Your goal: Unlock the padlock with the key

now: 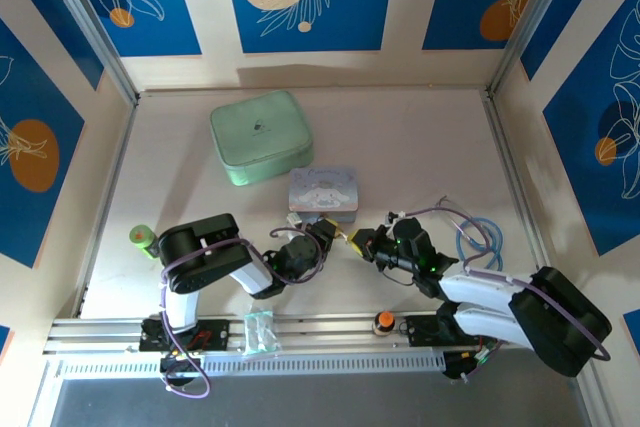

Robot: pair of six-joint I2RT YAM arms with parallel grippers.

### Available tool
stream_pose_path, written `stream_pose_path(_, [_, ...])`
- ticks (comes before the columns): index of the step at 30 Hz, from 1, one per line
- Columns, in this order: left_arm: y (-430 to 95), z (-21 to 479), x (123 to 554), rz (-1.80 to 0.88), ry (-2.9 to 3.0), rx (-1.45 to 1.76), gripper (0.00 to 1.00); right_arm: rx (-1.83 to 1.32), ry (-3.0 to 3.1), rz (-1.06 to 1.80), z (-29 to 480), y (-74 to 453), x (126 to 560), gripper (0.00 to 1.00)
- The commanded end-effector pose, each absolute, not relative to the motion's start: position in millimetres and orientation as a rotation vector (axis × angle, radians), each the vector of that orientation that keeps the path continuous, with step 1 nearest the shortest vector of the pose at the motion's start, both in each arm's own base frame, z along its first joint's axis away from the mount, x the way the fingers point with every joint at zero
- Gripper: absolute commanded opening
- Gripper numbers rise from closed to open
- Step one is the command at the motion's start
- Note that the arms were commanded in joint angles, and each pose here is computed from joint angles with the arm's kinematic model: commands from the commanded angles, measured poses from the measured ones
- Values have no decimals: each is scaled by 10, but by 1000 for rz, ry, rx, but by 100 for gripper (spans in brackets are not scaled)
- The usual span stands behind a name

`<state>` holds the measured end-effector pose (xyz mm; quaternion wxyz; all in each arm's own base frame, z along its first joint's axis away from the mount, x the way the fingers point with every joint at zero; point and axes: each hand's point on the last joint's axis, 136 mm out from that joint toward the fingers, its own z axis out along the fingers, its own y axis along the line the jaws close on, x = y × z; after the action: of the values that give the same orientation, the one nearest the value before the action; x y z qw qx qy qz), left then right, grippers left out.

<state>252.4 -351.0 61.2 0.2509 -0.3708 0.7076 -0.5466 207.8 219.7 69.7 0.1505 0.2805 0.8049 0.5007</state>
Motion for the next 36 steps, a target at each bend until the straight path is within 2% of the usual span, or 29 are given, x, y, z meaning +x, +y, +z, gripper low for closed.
stream_pose_path(1, [-3543, 744, 2518, -1579, 1856, -1041, 0, 835, 2351, 1352, 552, 2095, 2041, 0])
stream_pose_path(36, [-3744, 733, 2417, -1689, 1879, -1030, 0, 742, 2228, 1471, 816, 2243, 2236, 0])
